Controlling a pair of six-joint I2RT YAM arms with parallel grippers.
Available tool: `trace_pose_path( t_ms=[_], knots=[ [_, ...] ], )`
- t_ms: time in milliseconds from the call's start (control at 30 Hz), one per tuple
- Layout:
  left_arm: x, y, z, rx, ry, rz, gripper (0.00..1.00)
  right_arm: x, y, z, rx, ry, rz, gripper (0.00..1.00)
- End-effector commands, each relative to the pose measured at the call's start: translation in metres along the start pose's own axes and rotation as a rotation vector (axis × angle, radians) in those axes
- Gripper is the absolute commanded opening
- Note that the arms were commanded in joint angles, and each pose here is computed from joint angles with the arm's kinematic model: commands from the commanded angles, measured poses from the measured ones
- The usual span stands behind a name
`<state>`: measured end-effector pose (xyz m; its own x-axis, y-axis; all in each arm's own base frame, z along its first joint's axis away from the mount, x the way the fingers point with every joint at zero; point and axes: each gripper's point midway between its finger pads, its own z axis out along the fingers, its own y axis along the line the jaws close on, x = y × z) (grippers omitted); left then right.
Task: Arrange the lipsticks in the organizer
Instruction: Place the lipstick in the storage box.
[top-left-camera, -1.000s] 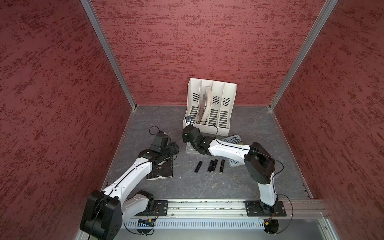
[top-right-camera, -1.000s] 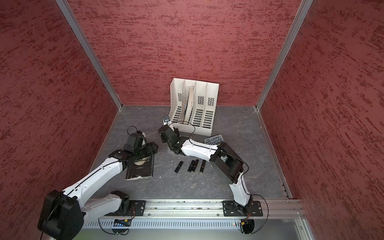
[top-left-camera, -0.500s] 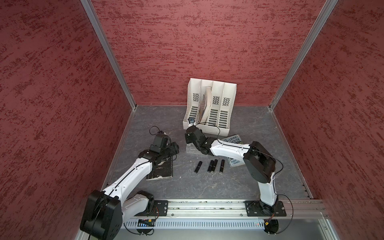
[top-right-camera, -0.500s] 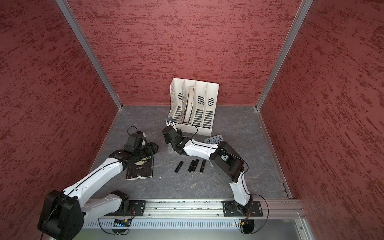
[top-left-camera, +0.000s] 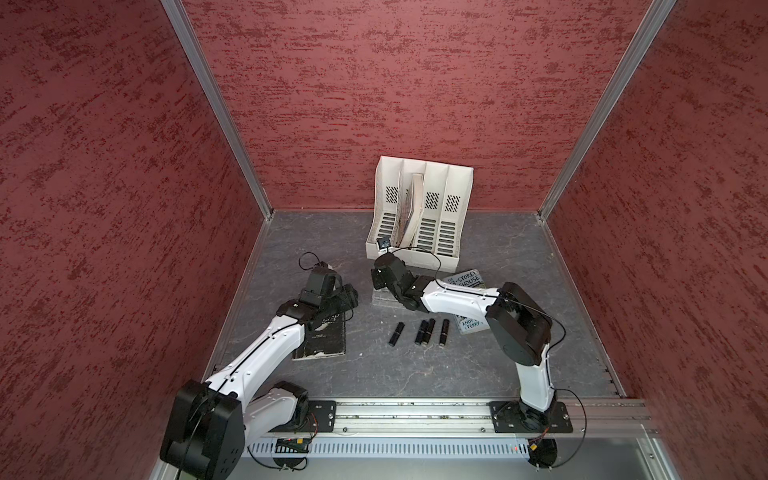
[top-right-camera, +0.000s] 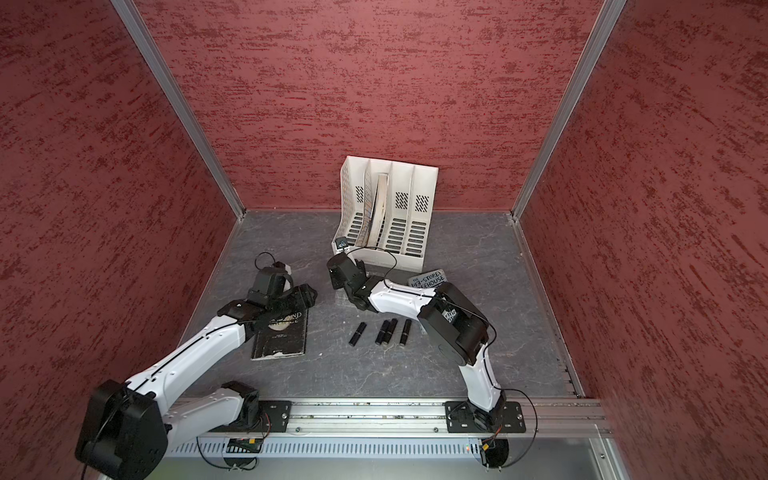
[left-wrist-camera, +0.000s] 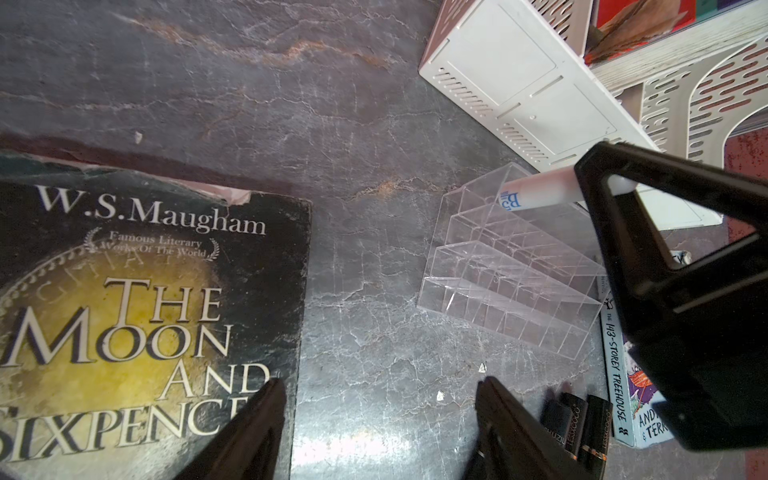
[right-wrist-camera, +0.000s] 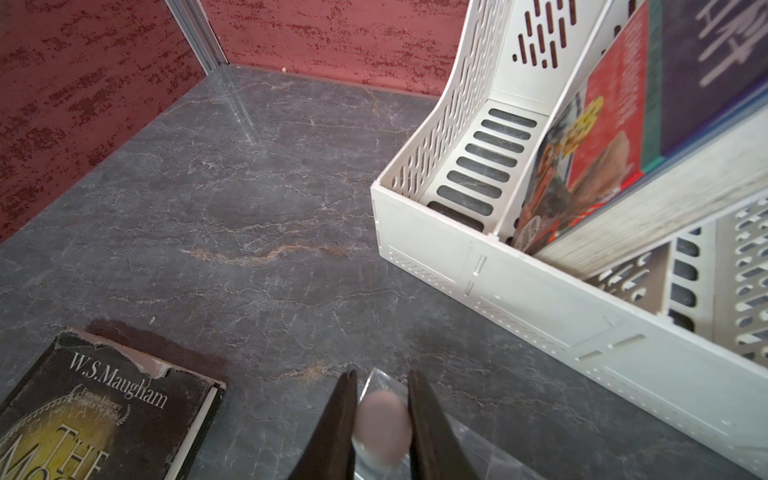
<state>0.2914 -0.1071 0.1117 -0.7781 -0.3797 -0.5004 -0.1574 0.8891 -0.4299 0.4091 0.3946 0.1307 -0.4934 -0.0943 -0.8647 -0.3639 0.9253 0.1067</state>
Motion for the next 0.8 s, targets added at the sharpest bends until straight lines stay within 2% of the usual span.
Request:
trace_pose_path(
  t_ms=[0, 467, 767],
  knots=[
    [-0.002, 0.0, -0.002, 0.011, -0.016, 0.002, 0.75, -0.003, -0.001, 0.002, -0.048, -0.014, -0.004, 0.05],
    [-0.003, -0.002, -0.004, 0.016, -0.019, 0.001, 0.75, 0.015, -0.002, 0.013, -0.132, 0.064, -0.024, 0.06],
    [-0.005, -0.003, -0.004, 0.015, -0.018, -0.002, 0.73, 0.013, -0.001, 0.012, -0.142, 0.065, -0.034, 0.16]
  ],
)
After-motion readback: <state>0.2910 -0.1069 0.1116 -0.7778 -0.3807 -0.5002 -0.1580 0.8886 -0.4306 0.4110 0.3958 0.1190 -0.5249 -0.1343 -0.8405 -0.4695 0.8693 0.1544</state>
